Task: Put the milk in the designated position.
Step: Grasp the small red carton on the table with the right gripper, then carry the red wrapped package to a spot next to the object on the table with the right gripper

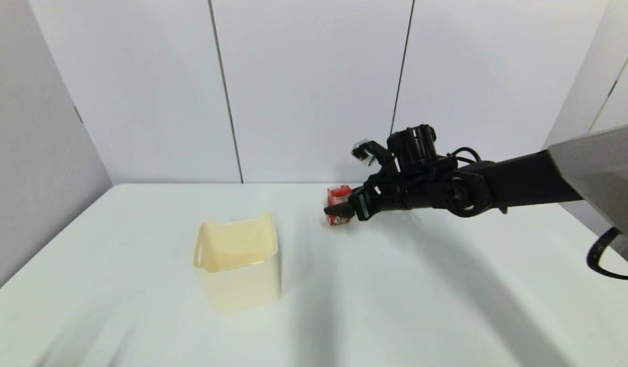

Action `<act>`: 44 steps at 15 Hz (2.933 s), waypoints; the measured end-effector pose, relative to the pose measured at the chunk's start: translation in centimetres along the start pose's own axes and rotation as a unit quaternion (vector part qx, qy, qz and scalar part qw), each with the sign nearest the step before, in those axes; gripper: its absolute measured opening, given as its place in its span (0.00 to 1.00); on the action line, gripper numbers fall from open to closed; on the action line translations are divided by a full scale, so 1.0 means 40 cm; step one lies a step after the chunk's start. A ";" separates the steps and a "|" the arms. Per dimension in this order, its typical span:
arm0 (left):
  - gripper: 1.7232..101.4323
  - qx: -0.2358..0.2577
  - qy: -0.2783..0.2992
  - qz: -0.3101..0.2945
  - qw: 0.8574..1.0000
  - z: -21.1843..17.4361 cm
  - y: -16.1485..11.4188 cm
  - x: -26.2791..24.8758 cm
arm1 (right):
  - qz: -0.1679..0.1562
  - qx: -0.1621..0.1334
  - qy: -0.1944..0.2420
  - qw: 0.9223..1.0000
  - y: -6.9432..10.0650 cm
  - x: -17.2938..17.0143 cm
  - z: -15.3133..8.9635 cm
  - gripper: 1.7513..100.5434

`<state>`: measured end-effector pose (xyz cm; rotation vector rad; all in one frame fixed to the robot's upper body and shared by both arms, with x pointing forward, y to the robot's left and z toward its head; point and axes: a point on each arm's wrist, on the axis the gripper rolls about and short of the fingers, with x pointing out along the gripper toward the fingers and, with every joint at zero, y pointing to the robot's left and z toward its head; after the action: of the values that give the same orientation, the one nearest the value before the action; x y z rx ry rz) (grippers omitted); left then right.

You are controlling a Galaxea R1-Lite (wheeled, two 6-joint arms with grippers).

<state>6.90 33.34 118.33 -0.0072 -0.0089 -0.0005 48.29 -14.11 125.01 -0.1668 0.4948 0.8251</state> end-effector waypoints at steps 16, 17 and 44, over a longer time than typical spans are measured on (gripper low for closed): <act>0.96 0.000 0.000 0.000 1.000 0.000 0.000 0.000 | -0.018 0.058 0.015 0.998 -0.044 0.081 -0.057 0.27; 0.96 0.000 0.000 0.000 1.000 0.000 0.000 0.000 | -0.020 0.062 0.019 0.998 -0.045 0.065 -0.061 0.27; 0.96 0.000 0.000 0.000 1.000 0.000 0.000 0.000 | -0.100 0.097 -0.032 0.990 0.251 -0.259 -0.137 0.27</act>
<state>6.90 33.35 118.32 -0.0072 -0.0085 0.0000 32.99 -16.01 125.69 -0.0102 0.4872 0.5808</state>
